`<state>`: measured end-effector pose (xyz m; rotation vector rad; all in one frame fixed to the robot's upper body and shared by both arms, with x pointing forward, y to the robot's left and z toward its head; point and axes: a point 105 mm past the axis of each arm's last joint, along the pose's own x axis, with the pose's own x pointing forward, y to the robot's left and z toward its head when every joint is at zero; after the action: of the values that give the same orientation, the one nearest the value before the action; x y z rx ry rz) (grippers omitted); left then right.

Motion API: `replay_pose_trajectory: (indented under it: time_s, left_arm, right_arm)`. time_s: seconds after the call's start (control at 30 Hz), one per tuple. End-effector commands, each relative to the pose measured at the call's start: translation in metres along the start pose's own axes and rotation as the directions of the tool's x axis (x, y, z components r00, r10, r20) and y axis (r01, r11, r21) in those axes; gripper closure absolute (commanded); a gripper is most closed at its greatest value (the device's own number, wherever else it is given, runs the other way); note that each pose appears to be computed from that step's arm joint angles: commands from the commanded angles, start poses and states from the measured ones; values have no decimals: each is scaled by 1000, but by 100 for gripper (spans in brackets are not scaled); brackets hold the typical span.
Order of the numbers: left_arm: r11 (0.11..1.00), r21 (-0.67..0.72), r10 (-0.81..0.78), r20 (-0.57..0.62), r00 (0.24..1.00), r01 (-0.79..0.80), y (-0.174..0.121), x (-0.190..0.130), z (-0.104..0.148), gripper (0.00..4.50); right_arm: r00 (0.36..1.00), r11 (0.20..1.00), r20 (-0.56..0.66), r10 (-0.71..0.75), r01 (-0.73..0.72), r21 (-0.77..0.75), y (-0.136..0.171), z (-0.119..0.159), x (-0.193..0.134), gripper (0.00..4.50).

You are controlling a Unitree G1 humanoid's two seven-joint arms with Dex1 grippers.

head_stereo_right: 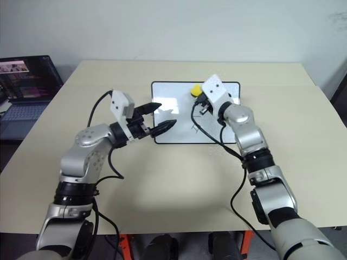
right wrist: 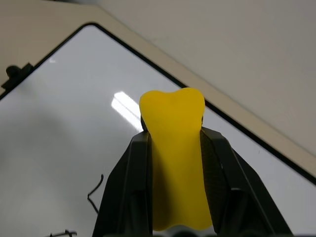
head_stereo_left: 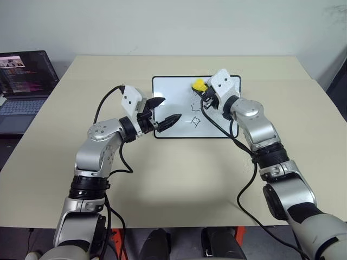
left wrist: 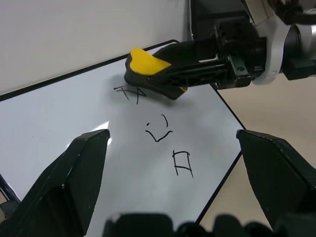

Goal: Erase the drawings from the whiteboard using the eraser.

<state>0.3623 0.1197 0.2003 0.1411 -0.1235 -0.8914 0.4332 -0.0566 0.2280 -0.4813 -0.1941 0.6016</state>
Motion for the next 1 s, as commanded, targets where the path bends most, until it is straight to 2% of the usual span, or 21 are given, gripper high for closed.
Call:
replay_pose_trajectory:
  time_s: [0.03,0.27,0.53,0.63,1.0]
  left_arm:
    - [998,57,-15,41,999,12,-2,1,17,0]
    - [998,60,-20,38,999,18,-3,0,17,0]
    - [998,62,-11,36,999,9,-3,-3,17,0]
    - [998,60,-6,36,999,4,-3,-4,17,0]
    - [999,46,-8,45,999,6,-6,0,16,0]
  right_arm:
    - [995,999,95,-37,39,-14,-11,28,2,344]
    - [996,998,84,5,0,-59,3,29,20,344]
    - [995,986,-76,68,-79,-149,14,-14,25,344]
    - [990,981,-124,72,-92,-168,12,-28,23,344]
    - [986,984,-167,-2,-27,-174,-15,-40,14,344]
